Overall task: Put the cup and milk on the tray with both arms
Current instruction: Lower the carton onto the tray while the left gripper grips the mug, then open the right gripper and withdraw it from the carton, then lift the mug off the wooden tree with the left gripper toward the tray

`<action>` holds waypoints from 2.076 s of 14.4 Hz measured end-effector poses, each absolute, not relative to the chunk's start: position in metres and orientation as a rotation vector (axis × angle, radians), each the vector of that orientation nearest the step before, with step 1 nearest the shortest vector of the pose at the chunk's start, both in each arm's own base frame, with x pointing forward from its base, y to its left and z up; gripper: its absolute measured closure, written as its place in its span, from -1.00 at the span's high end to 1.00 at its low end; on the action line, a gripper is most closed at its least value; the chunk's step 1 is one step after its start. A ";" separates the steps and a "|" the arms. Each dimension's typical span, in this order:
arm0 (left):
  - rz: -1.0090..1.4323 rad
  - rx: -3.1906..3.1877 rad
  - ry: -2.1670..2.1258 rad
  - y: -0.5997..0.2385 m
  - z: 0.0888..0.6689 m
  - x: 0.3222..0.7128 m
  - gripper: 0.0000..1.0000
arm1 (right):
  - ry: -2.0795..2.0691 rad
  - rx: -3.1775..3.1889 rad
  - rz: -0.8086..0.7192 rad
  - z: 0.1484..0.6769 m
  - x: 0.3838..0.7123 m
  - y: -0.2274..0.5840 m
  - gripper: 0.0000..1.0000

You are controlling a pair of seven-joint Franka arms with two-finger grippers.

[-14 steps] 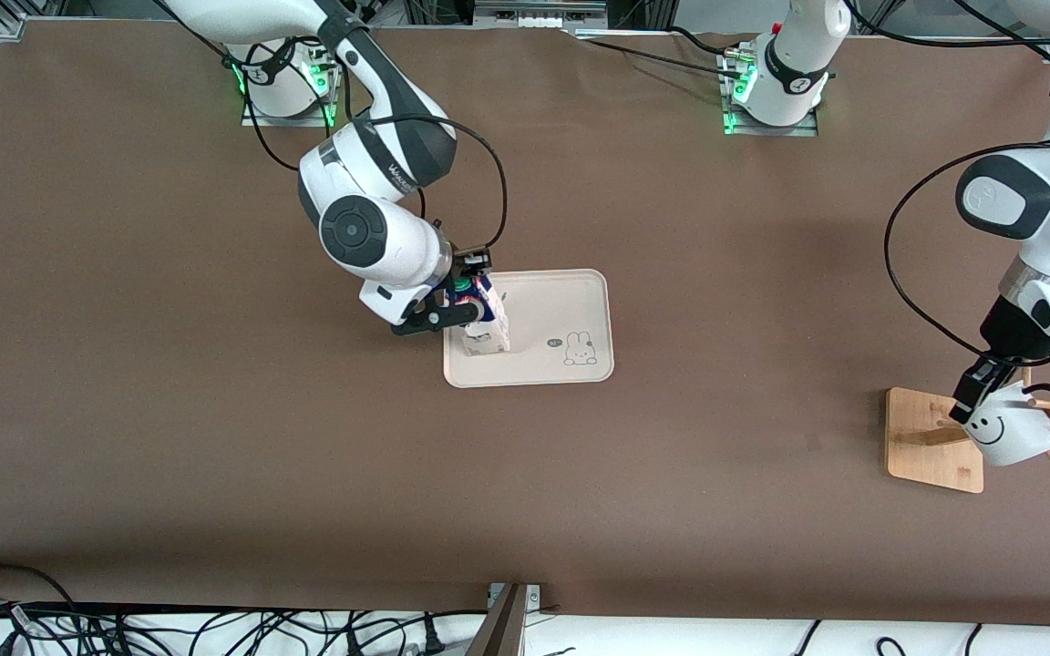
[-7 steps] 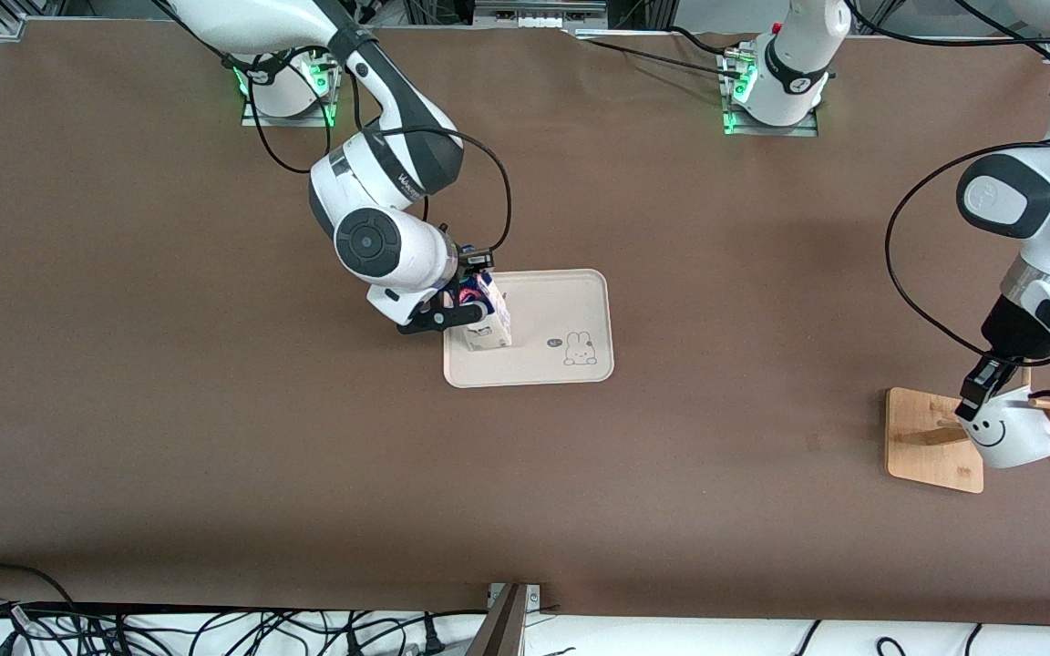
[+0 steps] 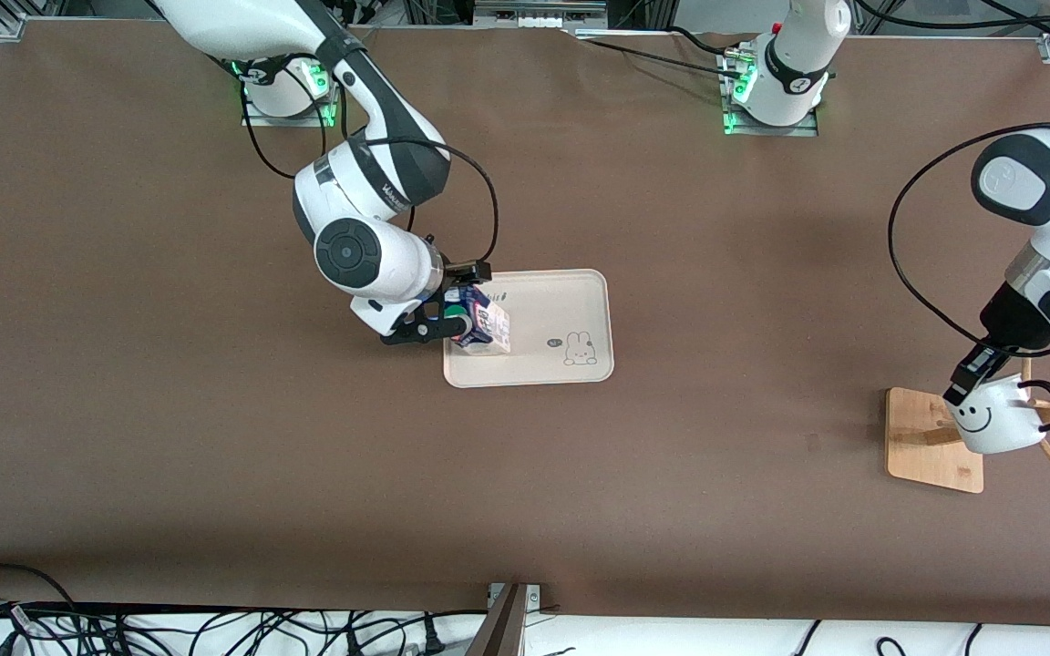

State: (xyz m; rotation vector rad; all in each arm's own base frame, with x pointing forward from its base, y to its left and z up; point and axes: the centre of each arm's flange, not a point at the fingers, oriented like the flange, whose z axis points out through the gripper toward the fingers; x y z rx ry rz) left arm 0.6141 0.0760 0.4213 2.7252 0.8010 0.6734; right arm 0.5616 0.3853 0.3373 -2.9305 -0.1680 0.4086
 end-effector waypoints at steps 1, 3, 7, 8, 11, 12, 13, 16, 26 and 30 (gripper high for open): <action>0.678 2.761 0.754 0.071 0.427 0.613 -0.82 | -0.173 -2.929 0.399 0.345 0.561 0.386 1.00; 0.698 2.809 0.684 0.063 0.437 0.612 -0.82 | -0.184 -2.929 0.398 0.359 0.558 0.385 1.00; 0.611 2.841 0.630 0.047 0.447 0.609 -0.82 | -0.160 -2.970 0.405 0.408 0.544 0.379 1.00; 0.571 2.850 0.622 0.046 0.451 0.609 -0.82 | -0.144 -3.000 0.383 0.423 0.541 0.375 1.00; 0.406 2.881 0.588 0.040 0.473 0.608 -0.82 | -0.118 -3.090 0.294 0.462 0.537 0.359 1.00; 0.373 2.892 0.572 0.038 0.482 0.608 -0.82 | -0.105 -3.112 0.258 0.473 0.539 0.349 1.00; 0.354 2.910 0.552 0.036 0.489 0.609 -0.82 | -0.084 -3.129 0.231 0.484 0.542 0.338 1.00; 0.337 2.939 0.507 0.027 0.499 0.610 -0.82 | 0.000 -3.170 0.169 0.527 0.552 0.298 1.00; -0.062 2.992 0.304 -0.030 0.560 0.588 -0.82 | 0.051 -3.274 0.112 0.589 0.612 0.057 1.00; -0.252 3.007 0.120 -0.070 0.565 0.570 -0.82 | 0.051 -3.254 0.139 0.585 0.615 0.012 1.00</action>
